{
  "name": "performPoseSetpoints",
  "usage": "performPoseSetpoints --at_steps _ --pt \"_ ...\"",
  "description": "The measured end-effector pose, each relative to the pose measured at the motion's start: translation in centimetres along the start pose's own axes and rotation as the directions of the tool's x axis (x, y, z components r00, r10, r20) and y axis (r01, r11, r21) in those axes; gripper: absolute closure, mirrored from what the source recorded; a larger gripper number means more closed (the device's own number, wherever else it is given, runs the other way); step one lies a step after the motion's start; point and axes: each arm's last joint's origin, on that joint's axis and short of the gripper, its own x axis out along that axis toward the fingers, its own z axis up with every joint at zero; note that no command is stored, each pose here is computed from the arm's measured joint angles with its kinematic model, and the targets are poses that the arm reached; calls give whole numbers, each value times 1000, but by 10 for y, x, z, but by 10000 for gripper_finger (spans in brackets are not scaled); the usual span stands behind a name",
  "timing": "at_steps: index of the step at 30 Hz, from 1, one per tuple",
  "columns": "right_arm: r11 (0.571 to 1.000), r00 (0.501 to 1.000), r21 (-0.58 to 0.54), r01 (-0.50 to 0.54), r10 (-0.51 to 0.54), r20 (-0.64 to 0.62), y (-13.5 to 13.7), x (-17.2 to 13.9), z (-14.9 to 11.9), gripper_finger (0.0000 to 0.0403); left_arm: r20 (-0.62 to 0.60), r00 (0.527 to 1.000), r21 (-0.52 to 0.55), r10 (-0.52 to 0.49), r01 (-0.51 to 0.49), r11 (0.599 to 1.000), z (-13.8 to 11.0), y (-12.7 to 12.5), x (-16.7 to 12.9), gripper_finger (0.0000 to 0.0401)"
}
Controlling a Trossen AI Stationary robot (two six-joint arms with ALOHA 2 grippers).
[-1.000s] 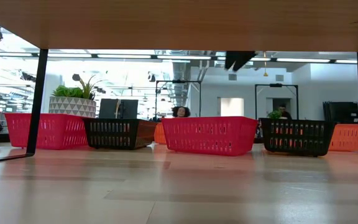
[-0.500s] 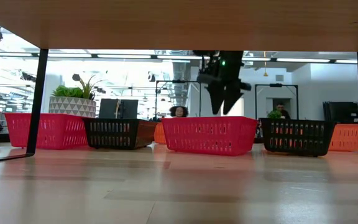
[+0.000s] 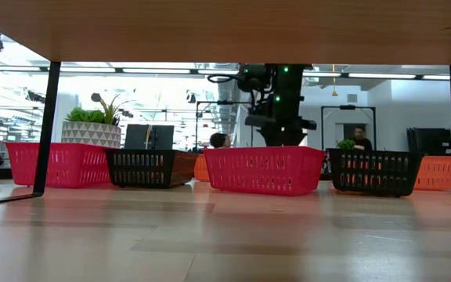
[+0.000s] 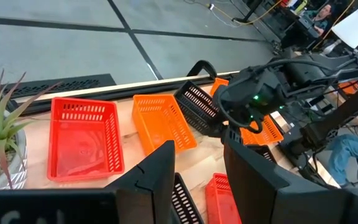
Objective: Stack baskets on shelf by color
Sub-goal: Put the top black bin on the shelf
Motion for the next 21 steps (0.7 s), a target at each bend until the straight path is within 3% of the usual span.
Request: performPoseSetpoints --at_steps 5,10,21 --pt "998 1000 69 2 -3 13 -6 -2 3 285 3 1000 0 3 -3 1000 0 0 0 275" --pt "995 998 82 -57 58 -19 -12 0 6 383 -1 1000 2 7 -7 1000 0 0 0 275" --pt "994 997 90 -67 70 -26 -13 -6 5 398 -1 1000 2 7 -7 1000 0 0 0 275"
